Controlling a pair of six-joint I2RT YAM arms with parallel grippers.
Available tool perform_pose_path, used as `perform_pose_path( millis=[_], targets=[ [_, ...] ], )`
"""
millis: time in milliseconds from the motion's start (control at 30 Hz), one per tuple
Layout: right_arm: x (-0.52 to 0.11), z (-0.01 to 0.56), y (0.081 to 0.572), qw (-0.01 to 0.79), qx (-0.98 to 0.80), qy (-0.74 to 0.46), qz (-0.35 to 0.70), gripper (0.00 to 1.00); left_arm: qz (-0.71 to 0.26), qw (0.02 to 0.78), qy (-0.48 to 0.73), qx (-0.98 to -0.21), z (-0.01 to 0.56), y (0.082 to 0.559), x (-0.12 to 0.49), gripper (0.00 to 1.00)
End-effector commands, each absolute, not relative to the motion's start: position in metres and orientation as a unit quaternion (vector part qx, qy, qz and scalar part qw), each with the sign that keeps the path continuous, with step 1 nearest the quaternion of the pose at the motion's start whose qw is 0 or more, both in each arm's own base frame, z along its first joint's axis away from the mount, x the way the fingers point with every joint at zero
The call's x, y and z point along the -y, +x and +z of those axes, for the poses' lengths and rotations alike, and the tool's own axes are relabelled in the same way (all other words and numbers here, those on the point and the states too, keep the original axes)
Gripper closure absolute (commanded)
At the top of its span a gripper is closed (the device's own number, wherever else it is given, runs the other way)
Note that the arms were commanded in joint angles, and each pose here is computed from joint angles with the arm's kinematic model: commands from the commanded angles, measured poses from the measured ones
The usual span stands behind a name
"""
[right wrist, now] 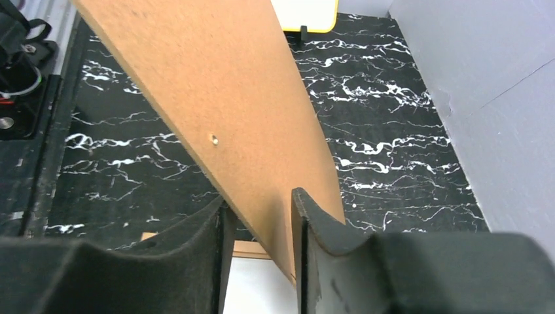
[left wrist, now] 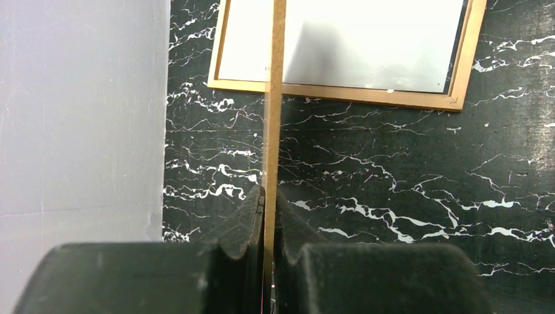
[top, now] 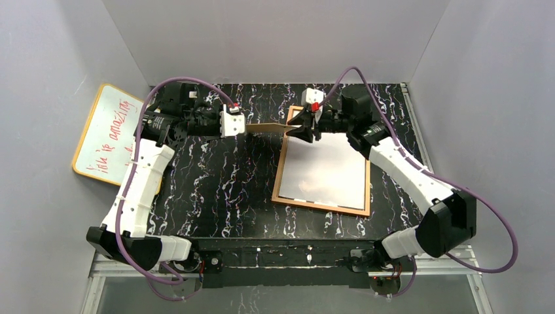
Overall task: Put the photo into the frame
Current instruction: Turn over the photo frame item on the photo frame.
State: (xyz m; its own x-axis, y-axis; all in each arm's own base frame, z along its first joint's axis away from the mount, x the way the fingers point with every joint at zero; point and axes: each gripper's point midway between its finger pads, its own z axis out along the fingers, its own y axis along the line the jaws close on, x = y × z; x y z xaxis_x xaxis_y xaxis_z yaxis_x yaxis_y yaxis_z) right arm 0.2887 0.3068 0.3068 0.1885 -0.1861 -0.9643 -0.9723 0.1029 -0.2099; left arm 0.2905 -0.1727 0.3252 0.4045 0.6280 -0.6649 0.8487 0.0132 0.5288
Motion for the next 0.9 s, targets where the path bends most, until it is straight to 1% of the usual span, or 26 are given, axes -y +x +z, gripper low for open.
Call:
perform_pose_path(
  millis=[0,33,67,100,133,167,200,233,267,300,467,600,733,867],
  targets=[
    [-0.315,0.310,0.305,0.558,-0.495,-0.565,0.353,0.63,-0.137,0.502,0.675,-0.523,0.349,0.282,0.181,1.00],
    [-0.316,0.311,0.307,0.557,-0.498,-0.561,0.356,0.70,-0.136,0.512,0.665,-0.526,0.353,0.287,0.182,1.00],
    [-0.317,0.313,0.309,0.558,-0.505,-0.551,0.360,0.77,-0.135,0.524,0.651,-0.533,0.358,0.292,0.183,0.88],
    [-0.318,0.317,0.311,0.561,-0.510,-0.540,0.365,0.83,-0.133,0.540,0.632,-0.541,0.364,0.299,0.184,0.82],
    [-0.319,0.322,0.314,0.565,-0.515,-0.528,0.369,0.89,-0.125,0.559,0.611,-0.546,0.372,0.309,0.185,0.69],
    [-0.320,0.327,0.318,0.570,-0.521,-0.515,0.372,0.96,-0.119,0.577,0.588,-0.555,0.379,0.318,0.184,0.43],
    [-0.320,0.334,0.321,0.577,-0.525,-0.501,0.375,0.99,-0.105,0.605,0.564,-0.552,0.393,0.331,0.184,0.23],
    [-0.321,0.340,0.323,0.581,-0.530,-0.486,0.380,0.99,-0.095,0.623,0.542,-0.556,0.401,0.340,0.182,0.10],
    [-0.321,0.345,0.325,0.585,-0.534,-0.473,0.385,0.99,-0.087,0.639,0.518,-0.562,0.409,0.350,0.180,0.06],
    [-0.320,0.350,0.328,0.590,-0.539,-0.458,0.390,0.99,-0.079,0.657,0.491,-0.567,0.419,0.360,0.177,0.02],
    [-0.309,0.371,0.343,0.597,-0.574,-0.351,0.438,0.99,-0.064,0.706,0.402,-0.579,0.457,0.389,0.162,0.02],
    [-0.286,0.373,0.363,0.549,-0.626,-0.246,0.496,0.99,-0.047,0.707,0.393,-0.586,0.458,0.392,0.153,0.02],
    [-0.270,0.364,0.373,0.495,-0.656,-0.164,0.546,0.99,-0.052,0.662,0.450,-0.596,0.422,0.377,0.157,0.02],
    [-0.259,0.345,0.381,0.432,-0.690,-0.073,0.576,0.99,-0.058,0.573,0.565,-0.591,0.345,0.335,0.157,0.02]
  ],
)
